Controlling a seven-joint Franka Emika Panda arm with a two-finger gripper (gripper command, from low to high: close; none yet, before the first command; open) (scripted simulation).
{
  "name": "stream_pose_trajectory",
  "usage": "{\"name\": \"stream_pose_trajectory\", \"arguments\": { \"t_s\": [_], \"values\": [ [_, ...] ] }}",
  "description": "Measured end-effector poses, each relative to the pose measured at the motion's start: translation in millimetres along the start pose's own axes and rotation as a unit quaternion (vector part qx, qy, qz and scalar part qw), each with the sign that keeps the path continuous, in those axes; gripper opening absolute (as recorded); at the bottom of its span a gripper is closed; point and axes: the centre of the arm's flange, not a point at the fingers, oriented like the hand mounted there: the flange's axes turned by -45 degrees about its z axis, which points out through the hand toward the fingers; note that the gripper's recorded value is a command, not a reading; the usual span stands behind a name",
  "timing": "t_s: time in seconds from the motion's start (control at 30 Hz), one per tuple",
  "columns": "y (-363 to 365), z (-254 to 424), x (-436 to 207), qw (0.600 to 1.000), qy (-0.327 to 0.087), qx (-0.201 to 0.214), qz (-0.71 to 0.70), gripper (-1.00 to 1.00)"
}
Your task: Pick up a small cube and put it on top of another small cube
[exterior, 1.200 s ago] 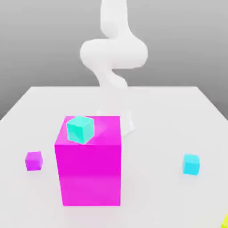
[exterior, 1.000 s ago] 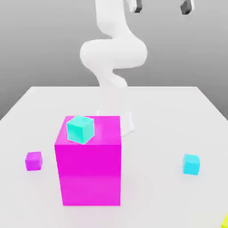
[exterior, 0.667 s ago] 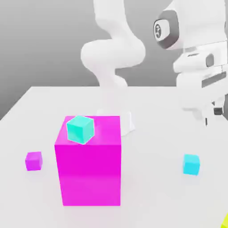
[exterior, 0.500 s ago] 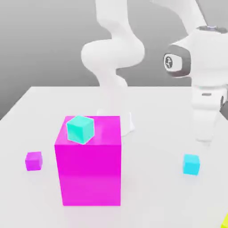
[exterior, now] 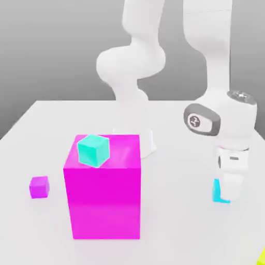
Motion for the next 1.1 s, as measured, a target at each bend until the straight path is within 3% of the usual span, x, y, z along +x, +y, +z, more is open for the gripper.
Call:
{"name": "stream_pose_trajectory", "arguments": {
  "t_s": [0.27,0.47,0.7,0.9,1.07,1.1],
  "values": [
    [6,-63,-1,1.000,0.000,-0.001,0.003,-1.00],
    [95,-135,-46,0.999,0.003,-0.001,0.046,-1.00],
    [174,-231,-152,0.995,0.002,-0.003,0.099,-1.00],
    [194,-312,-282,0.987,0.001,0.000,0.159,-1.00],
    [191,-275,-315,0.985,0.001,0.001,0.174,-1.00],
    [190,-268,-315,0.985,0.001,0.001,0.174,1.00]
  ]
}}
